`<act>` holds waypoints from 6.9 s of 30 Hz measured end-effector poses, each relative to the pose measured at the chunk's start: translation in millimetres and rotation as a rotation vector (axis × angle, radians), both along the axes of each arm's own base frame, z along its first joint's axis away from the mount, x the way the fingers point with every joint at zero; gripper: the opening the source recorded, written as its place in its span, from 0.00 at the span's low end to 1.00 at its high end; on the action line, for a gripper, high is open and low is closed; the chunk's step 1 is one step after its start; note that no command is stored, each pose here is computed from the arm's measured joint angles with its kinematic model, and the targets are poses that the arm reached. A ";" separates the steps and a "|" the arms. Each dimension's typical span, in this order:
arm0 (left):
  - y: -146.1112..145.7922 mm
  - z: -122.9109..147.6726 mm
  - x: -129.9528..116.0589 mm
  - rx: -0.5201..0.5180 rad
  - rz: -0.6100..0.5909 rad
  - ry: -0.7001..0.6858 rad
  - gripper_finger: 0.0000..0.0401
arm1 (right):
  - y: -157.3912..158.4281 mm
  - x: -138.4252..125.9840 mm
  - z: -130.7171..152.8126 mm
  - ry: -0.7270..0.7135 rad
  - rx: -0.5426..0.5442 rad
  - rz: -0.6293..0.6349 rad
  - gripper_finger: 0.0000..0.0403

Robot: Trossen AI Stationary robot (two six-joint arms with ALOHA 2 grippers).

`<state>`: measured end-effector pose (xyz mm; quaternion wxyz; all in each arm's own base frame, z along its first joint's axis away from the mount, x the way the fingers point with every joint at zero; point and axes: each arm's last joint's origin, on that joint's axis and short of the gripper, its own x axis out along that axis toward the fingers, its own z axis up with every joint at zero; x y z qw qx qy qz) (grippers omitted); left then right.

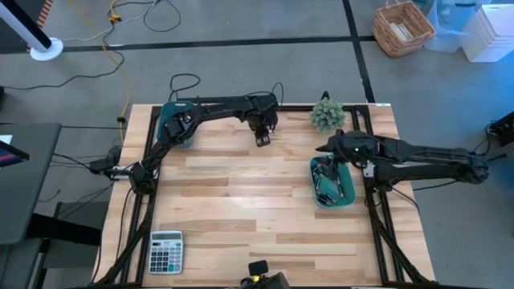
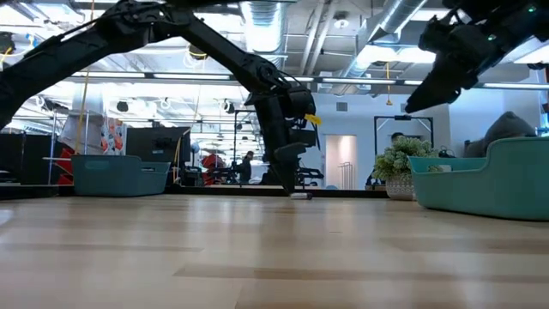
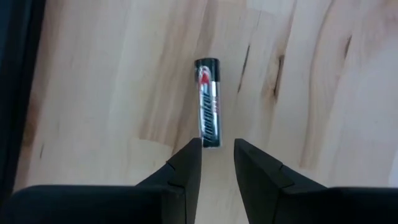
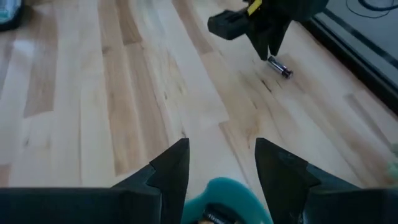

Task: Sort batteries
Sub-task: Put the black-silver battery into the blue bin

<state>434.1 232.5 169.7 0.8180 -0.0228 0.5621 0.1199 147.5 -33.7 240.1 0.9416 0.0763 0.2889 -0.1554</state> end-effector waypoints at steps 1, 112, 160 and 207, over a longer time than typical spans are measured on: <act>-0.2 1.0 -0.4 0.001 -0.003 0.001 0.22 | -1.2 2.1 -1.1 0.006 -0.008 0.002 0.49; -117.0 6.4 -186.6 0.205 -0.049 -0.852 0.28 | -101.6 269.7 -17.8 0.385 -0.330 0.558 0.08; -120.2 5.9 -185.0 0.199 -0.025 -0.847 0.11 | -89.0 277.9 -13.0 0.325 -0.342 0.552 0.09; -116.5 23.9 -212.6 0.290 0.205 -0.720 0.11 | -151.8 253.2 -14.0 0.329 -0.211 0.336 0.57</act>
